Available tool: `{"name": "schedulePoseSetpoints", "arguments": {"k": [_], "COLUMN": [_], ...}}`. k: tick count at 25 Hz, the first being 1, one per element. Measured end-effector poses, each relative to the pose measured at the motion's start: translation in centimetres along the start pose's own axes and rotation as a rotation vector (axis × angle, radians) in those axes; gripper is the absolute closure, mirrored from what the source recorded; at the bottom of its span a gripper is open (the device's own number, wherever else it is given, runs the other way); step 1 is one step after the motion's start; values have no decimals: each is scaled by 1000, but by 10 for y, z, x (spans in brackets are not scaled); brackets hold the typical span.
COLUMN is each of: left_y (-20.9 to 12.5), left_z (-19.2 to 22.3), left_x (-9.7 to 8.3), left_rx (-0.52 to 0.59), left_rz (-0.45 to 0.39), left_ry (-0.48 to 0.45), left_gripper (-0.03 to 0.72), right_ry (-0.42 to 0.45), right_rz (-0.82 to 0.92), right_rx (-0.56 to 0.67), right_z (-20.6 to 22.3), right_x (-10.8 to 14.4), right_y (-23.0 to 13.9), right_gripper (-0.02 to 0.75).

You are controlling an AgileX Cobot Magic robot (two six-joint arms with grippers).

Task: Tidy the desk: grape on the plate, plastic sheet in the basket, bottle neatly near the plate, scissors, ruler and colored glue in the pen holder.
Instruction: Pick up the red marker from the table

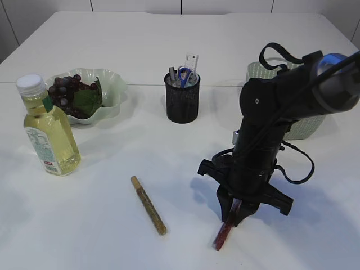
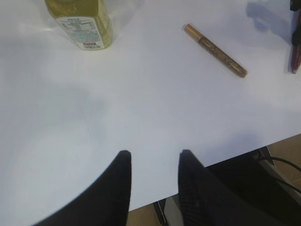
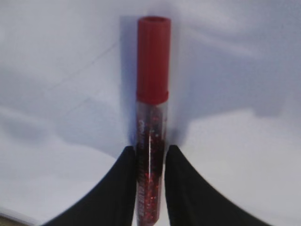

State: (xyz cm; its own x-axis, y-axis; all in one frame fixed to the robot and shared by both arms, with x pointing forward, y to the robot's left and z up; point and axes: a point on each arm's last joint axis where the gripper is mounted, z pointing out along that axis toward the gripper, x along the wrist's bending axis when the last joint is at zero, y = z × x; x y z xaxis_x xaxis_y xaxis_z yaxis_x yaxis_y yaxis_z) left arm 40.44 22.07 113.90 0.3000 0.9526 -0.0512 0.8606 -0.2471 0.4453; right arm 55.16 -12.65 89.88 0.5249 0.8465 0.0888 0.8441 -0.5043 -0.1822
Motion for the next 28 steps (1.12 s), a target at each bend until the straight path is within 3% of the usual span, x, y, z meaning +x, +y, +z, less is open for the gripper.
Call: {"name": "schedulePoseSetpoints", "arguments": {"k": [28], "left_y": [0], "left_z": [0], "left_x": [-1], "left_rx": [1], "left_rz": [-2], "left_ry": [-6], "left_gripper": [442], "right_ry": [-17], "right_rz": [-20], "right_rx": [9], "right_z": [0], "right_x": [-2], "right_y": [-1], "right_gripper": [507]}}
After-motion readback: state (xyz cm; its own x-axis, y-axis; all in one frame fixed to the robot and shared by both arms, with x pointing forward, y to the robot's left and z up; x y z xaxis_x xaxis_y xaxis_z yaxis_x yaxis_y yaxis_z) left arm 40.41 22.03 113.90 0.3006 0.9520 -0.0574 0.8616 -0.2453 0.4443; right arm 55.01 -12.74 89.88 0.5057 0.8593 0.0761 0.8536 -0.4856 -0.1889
